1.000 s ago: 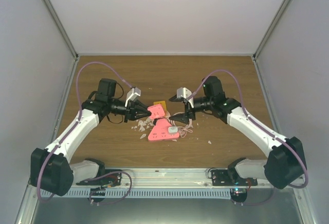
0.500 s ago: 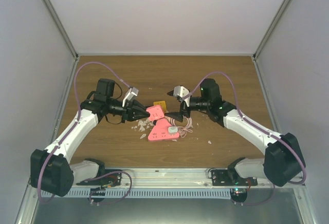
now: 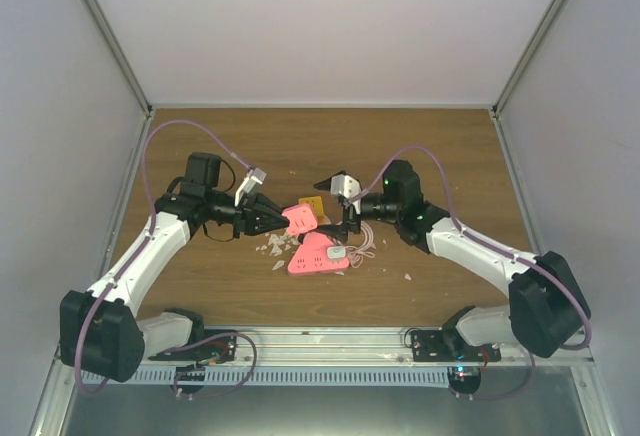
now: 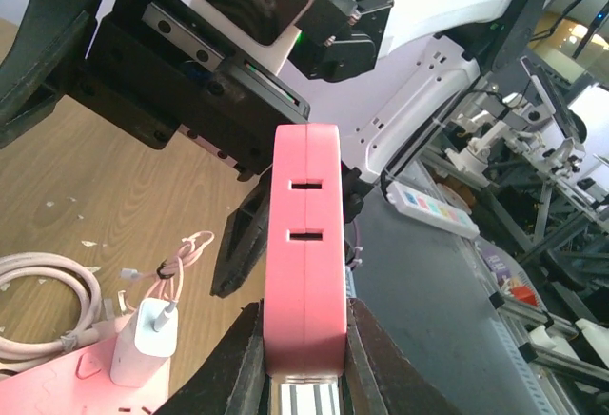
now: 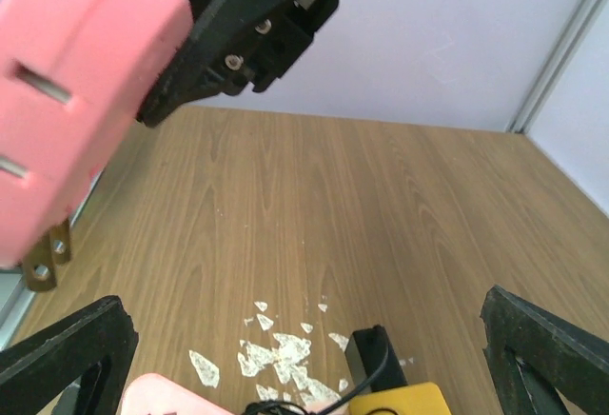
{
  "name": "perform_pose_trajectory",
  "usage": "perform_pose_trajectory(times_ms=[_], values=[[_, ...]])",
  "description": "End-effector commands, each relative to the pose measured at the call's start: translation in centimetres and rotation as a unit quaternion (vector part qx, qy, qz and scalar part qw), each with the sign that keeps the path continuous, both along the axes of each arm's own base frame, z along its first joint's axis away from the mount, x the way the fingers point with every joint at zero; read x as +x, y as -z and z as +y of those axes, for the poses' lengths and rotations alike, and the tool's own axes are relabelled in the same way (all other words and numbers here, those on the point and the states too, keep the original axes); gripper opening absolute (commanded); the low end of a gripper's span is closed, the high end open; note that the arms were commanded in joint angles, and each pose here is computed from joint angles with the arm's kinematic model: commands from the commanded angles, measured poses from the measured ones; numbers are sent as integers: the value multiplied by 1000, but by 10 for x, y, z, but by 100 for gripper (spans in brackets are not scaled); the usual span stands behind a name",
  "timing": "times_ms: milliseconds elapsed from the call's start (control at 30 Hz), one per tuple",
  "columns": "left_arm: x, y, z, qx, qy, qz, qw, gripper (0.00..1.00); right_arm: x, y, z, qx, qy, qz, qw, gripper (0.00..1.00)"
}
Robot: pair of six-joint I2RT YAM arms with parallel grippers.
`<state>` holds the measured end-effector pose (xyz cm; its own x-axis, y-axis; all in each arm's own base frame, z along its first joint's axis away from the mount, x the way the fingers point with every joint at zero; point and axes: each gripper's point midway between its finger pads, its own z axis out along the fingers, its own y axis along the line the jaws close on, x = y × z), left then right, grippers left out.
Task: Pull the plug off the socket
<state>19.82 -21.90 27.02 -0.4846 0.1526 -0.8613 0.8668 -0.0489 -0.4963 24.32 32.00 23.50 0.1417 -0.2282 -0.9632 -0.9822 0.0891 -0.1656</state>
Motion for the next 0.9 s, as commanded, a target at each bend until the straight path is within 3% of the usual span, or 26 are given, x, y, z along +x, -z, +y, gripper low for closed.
perform_pose_trajectory(times_ms=[0, 867], values=[[-2, -7, 2, -14, 5, -7, 1000, 0, -8, -13, 11, 25, -23, -22, 999, 100], [9, 8, 4, 13, -35, -13, 999, 0, -22, -21, 18, 37, -44, -3, 998, 100]])
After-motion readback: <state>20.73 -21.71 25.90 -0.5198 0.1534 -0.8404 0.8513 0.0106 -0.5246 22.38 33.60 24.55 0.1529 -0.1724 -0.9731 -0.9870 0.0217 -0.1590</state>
